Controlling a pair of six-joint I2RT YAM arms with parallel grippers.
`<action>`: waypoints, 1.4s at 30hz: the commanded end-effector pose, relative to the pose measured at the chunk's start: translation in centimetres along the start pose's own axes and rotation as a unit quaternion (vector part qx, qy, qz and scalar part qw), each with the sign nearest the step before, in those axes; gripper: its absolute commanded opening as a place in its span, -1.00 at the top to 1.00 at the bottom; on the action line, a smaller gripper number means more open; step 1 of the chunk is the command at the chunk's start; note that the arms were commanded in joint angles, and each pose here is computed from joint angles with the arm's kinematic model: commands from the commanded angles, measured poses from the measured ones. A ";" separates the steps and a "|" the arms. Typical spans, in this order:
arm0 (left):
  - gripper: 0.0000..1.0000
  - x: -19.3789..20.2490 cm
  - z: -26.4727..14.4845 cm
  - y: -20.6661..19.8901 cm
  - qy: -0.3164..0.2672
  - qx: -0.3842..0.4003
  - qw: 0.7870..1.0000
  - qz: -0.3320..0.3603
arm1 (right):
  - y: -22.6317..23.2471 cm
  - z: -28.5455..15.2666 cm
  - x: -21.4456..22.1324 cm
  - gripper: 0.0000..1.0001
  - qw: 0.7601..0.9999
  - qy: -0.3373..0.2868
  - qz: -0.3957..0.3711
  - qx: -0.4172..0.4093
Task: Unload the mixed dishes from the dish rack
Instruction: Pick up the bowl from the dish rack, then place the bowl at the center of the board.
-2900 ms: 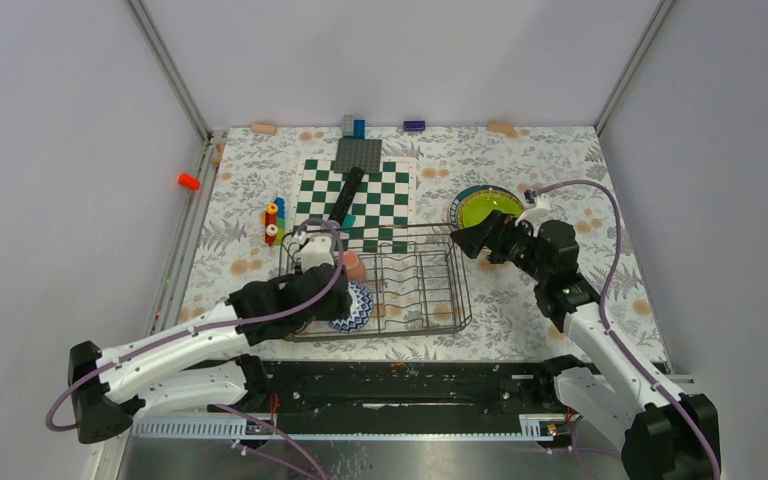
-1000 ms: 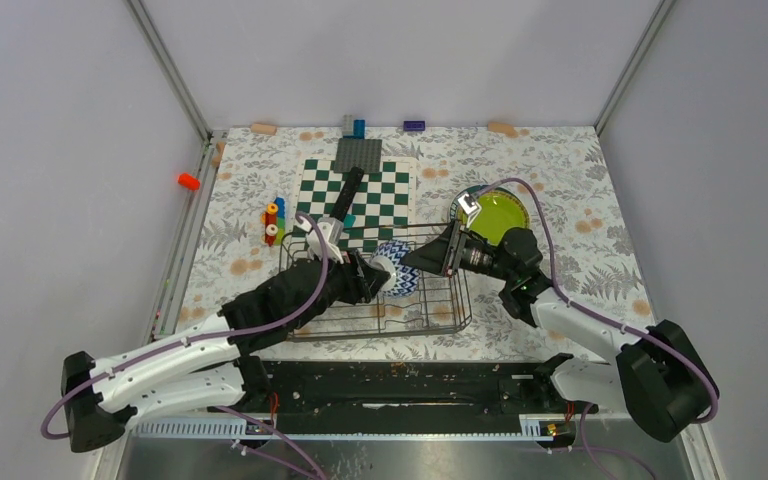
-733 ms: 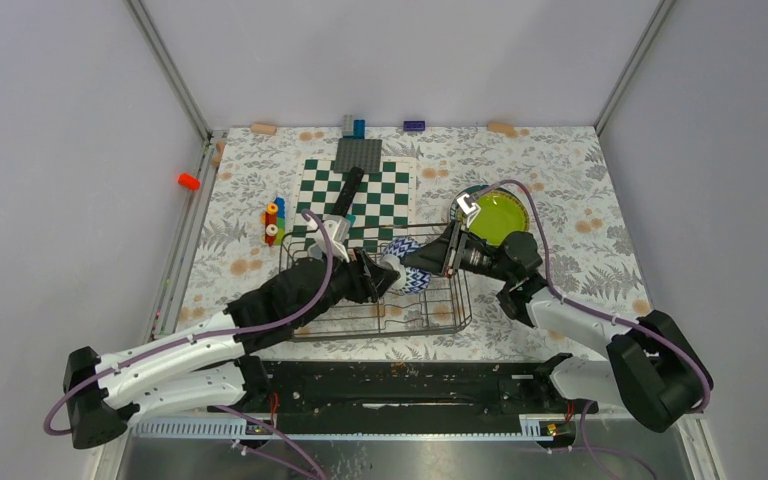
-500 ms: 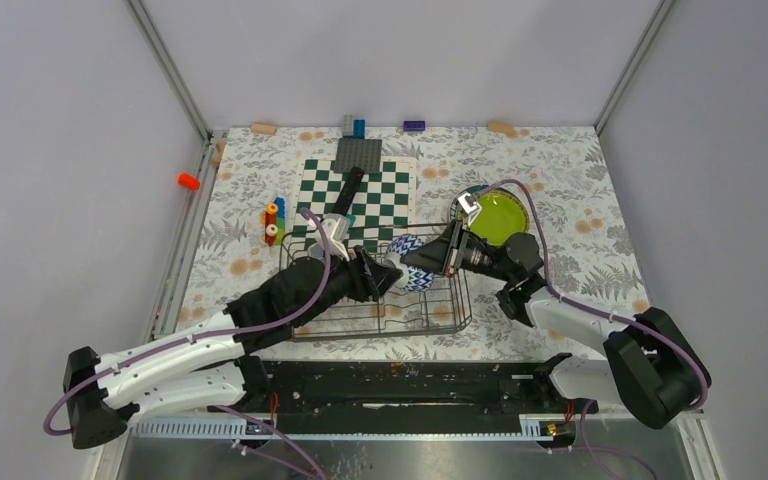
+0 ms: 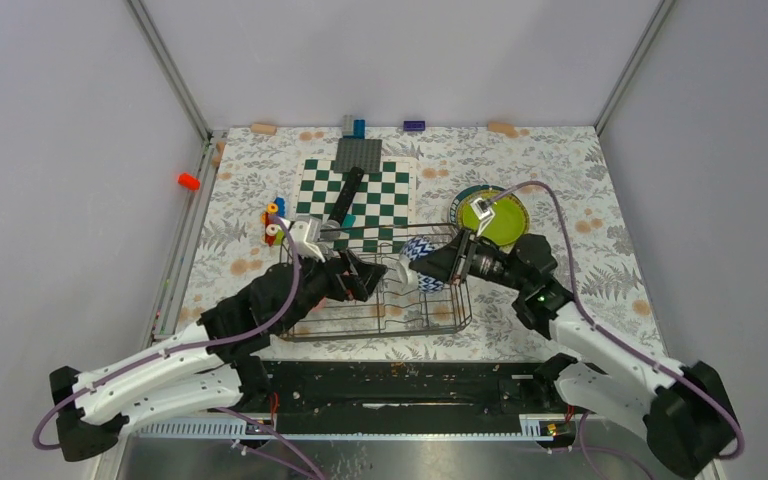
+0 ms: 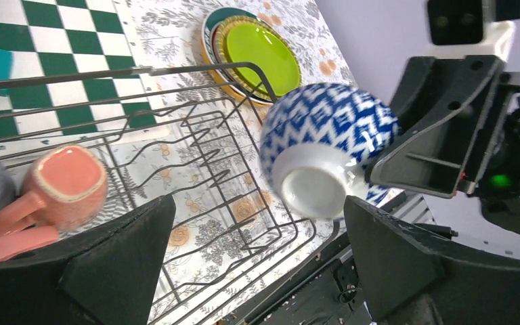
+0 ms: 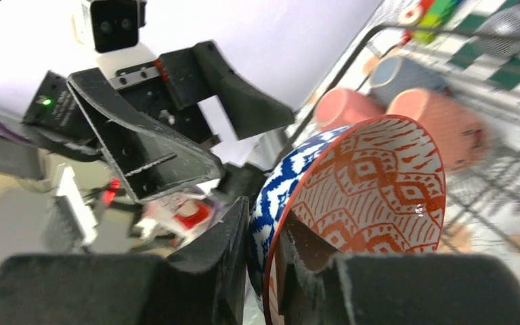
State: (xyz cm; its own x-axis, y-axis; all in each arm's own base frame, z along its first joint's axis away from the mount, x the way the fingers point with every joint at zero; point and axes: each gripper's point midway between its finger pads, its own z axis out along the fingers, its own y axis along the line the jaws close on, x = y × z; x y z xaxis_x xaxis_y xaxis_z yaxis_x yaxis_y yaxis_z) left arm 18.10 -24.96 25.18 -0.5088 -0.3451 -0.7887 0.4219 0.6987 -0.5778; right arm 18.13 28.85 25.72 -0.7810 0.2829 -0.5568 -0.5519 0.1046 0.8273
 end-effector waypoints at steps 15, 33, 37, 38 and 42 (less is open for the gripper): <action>-0.98 -3.5 -2.4 7.9 -0.118 -0.185 0.976 0.000 | -12.4 -19.4 -9.6 1.00 0.697 -0.183 -0.178 0.671; -0.98 -3.0 -2.6 10.3 -0.126 -0.224 0.966 0.016 | -20.4 -20.2 -8.1 1.00 0.634 -0.092 -0.115 0.759; -0.97 -3.0 -2.7 10.6 -0.129 -0.226 0.966 0.016 | -21.4 -19.9 -7.8 1.00 0.643 -0.080 -0.095 0.756; -0.98 -3.0 -2.6 10.6 -0.129 -0.226 0.965 0.016 | -21.7 -19.5 -7.5 1.00 0.650 -0.075 -0.091 0.750; -0.98 -2.9 -2.6 10.7 -0.126 -0.231 0.965 0.019 | -22.7 -19.2 -6.5 1.00 0.655 -0.058 -0.079 0.750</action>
State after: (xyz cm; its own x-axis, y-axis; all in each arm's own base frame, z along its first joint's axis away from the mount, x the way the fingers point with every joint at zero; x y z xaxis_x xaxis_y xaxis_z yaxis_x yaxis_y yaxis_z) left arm 21.71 -15.30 21.05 -0.3137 -0.3912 -0.8652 0.0506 0.9030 -0.4266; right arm 28.55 5.24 8.30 -0.7031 0.1831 -0.6871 0.3459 0.9323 -0.1056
